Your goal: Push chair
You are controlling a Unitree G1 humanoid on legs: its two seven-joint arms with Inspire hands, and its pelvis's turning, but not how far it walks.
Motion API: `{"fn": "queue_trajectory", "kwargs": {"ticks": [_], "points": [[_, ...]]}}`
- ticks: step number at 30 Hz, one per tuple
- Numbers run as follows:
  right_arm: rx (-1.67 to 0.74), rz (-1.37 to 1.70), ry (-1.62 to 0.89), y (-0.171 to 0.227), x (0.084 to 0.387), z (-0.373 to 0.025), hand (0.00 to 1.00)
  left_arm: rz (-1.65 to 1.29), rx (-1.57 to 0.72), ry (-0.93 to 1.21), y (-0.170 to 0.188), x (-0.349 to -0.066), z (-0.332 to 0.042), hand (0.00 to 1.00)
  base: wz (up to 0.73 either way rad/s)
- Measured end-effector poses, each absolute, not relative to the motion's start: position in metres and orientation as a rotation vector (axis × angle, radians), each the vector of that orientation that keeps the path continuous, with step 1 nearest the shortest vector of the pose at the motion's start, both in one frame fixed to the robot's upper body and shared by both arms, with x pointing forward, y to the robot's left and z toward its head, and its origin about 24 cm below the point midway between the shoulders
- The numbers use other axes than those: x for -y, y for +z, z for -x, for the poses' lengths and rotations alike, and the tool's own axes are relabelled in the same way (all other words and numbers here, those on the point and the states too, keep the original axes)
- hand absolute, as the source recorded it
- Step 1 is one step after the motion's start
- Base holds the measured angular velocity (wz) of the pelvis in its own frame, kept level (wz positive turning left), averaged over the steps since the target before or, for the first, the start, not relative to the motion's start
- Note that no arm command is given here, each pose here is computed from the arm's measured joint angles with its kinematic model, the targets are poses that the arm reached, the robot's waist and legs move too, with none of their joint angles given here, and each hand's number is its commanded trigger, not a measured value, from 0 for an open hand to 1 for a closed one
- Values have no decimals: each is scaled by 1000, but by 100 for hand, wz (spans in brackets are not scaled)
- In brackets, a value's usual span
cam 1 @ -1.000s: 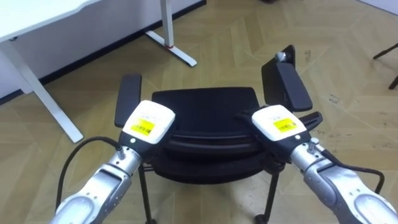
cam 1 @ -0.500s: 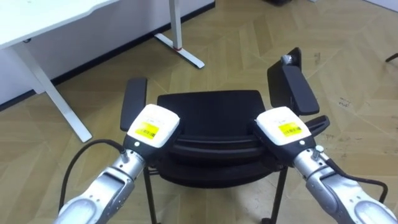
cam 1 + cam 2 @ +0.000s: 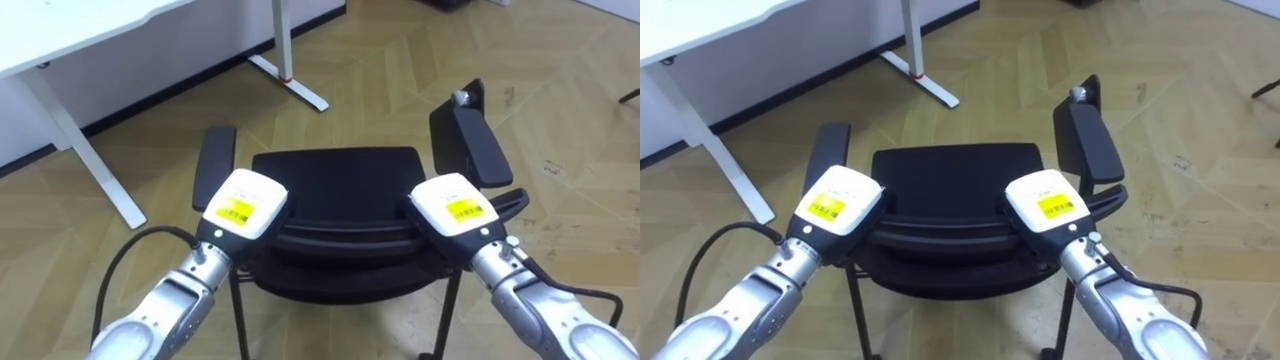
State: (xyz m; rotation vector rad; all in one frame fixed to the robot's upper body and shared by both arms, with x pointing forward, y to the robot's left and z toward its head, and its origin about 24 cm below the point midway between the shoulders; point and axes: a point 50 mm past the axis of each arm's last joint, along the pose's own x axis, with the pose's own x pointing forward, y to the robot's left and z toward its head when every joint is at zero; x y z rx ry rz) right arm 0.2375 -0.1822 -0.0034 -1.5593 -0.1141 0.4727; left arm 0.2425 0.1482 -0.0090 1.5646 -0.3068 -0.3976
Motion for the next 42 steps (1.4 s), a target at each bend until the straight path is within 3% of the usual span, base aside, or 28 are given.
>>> {"fn": "queue_trajectory", "kwargs": {"ticks": [21,42], "points": [[135,1534,486,-15,178,-227,100,-1576,286,-406,-16,-155,-241,100,13],[243,1574,428,-14,186,-223,100,-1533,331,-406,-11,-154,-244,100,-5]]}}
